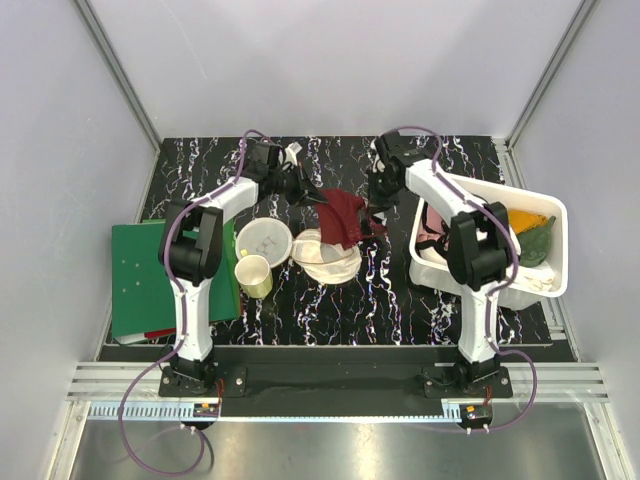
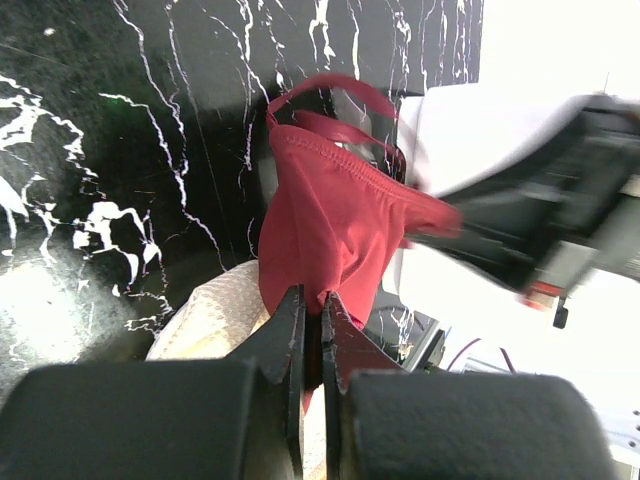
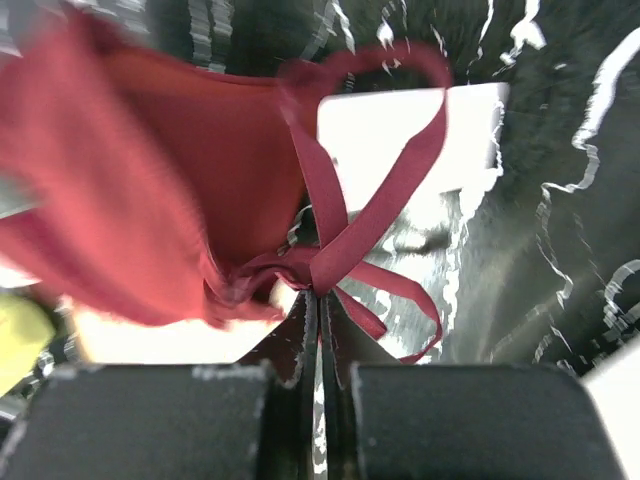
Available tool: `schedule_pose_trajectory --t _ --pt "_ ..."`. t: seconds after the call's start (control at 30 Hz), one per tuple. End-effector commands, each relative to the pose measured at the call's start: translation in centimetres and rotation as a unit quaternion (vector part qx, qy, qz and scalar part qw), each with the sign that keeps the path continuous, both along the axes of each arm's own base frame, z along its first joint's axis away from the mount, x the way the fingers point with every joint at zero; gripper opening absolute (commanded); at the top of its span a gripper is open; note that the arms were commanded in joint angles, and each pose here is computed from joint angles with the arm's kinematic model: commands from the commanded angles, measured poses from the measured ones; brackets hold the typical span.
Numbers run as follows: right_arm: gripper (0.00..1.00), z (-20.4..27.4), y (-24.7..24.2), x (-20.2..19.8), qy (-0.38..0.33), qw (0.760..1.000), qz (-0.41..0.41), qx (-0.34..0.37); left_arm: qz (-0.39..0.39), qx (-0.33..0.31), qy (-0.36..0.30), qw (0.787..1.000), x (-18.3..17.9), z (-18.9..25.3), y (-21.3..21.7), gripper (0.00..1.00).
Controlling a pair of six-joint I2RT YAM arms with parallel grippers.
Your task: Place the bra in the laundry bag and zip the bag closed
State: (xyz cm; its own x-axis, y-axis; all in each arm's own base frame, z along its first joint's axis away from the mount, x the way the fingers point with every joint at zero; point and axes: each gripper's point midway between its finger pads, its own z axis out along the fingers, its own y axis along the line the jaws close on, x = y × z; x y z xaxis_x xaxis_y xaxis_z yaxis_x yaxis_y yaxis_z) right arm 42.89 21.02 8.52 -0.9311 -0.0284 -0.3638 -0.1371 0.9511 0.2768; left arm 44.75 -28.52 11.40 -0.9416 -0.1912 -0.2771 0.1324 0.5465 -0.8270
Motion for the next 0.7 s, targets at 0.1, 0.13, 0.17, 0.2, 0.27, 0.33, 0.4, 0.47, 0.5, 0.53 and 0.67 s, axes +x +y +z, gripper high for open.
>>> schedule_pose_trajectory --t 0.1,0.13,0.17,0.2,0.27,0.33,0.4,0.47,0.5,0.53,0.67 --pt "0.0 9.1 1.0 -0.6 -0.097 0.994 0.035 0.039 -0.019 -0.013 -0.039 0.999 0.0 3.0 -2.4 0.0" --pt "0.0 9.3 1.9 -1.0 -0.094 0.993 0.051 0.052 -0.023 -0.014 -0.04 0.999 -0.2 3.2 -2.9 0.0" --pt "0.0 9.5 2.4 -1.2 -0.094 0.992 0.06 0.059 -0.023 -0.014 -0.039 0.999 -0.1 3.1 -3.2 0.0" --pt "0.0 9.3 3.0 -1.2 -0.09 0.992 0.066 0.062 -0.022 -0.015 -0.039 0.999 -0.1 3.2 -3.3 0.0" --pt "0.0 8.9 3.9 -1.4 -0.085 0.991 0.078 0.063 -0.025 -0.021 -0.039 0.999 -0.3 3.5 -3.9 0.0" --pt "0.0 8.0 4.4 -1.1 -0.081 0.992 0.081 0.058 -0.024 -0.028 -0.036 0.999 -0.4 3.7 -4.1 0.0" --pt "0.01 7.1 4.7 -0.8 -0.074 0.993 0.079 0.052 -0.02 -0.037 -0.03 0.999 -0.5 3.9 -4.2 0.0" --pt "0.02 6.5 4.7 -0.5 -0.074 0.994 0.069 0.047 -0.011 -0.046 -0.026 0.999 -0.7 4.1 -4.2 0.0" --pt "0.02 6.2 4.7 -0.5 -0.071 0.994 0.066 0.046 -0.008 -0.051 -0.025 0.998 -0.7 4.3 -4.2 0.0" --pt "0.03 6.4 4.9 -0.1 -0.082 0.993 0.064 0.053 -0.004 -0.055 -0.022 0.998 -0.8 4.4 -4.2 0.0" --pt "0.11 6.3 5.0 -0.1 -0.095 0.992 0.058 0.058 0.005 -0.075 -0.016 0.997 -0.6 5.0 -4.5 0.0"
